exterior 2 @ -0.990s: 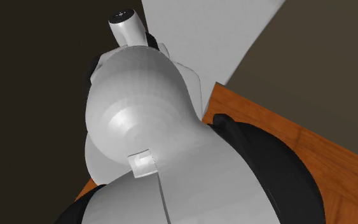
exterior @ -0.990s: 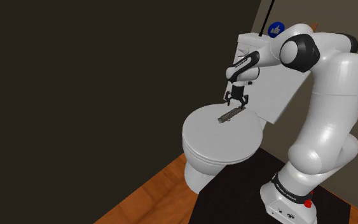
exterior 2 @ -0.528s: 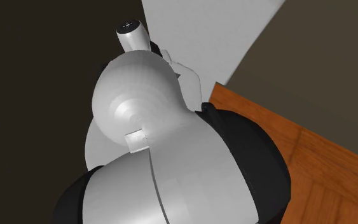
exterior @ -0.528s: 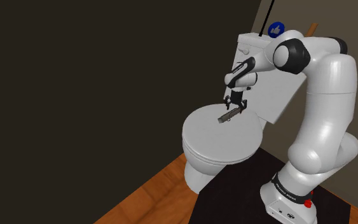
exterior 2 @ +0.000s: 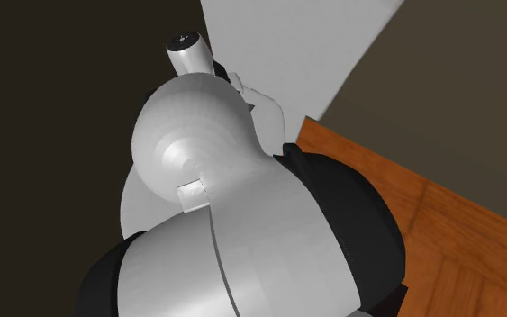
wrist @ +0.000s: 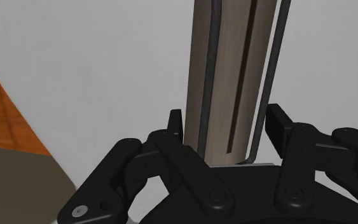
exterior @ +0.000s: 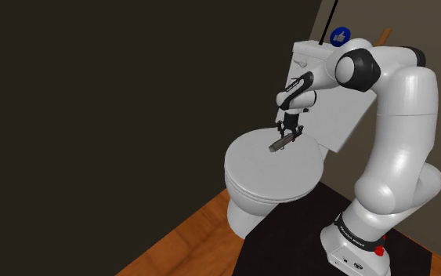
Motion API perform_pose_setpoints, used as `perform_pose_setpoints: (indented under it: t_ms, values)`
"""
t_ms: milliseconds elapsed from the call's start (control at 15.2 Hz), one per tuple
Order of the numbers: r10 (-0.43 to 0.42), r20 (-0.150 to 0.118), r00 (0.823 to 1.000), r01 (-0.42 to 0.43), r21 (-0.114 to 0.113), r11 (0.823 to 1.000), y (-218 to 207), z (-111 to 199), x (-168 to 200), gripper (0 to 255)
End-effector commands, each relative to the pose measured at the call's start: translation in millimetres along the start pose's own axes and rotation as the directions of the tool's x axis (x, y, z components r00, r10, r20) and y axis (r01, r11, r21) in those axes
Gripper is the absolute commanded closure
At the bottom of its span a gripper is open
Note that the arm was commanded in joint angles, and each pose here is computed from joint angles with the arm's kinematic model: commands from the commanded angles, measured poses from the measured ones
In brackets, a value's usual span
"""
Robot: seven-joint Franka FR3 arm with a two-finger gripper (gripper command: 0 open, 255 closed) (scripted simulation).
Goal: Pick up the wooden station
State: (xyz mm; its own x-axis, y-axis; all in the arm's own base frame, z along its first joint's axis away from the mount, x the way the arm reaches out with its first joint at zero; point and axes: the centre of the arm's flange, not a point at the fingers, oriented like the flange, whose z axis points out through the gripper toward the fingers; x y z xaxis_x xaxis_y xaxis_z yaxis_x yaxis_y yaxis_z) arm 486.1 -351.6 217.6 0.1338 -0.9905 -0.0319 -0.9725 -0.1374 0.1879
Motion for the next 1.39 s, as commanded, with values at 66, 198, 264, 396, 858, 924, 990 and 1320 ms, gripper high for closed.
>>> perform_pose_setpoints:
  t_ms: [66,198,264,396,858,924,990,1320]
  values:
    - [0.0,0.0,1.0,0.0,0.0,1.0,-0.1,0.1,-0.1,255]
    - [0.0,0.0,1.0,0.0,0.0,1.0,-0.5,0.6,1.0,255]
    - [0.0,0.0,1.0,0.0,0.0,1.0,0.5,-4.6,0.8,255]
    - [0.0,0.0,1.0,0.0,0.0,1.0,2.5,-14.9,0.4,255]
    - [0.0,0.0,1.0,0.0,0.0,1.0,9.4,-51.2,-0.7,255]
    - [0.0,0.0,1.0,0.0,0.0,1.0,10.4,-56.4,-0.9,255]
    - [0.0,0.0,1.0,0.0,0.0,1.0,11.4,-61.6,-1.1,255]
    - [0.0,0.0,1.0,0.0,0.0,1.0,14.5,-77.9,-1.6,255]
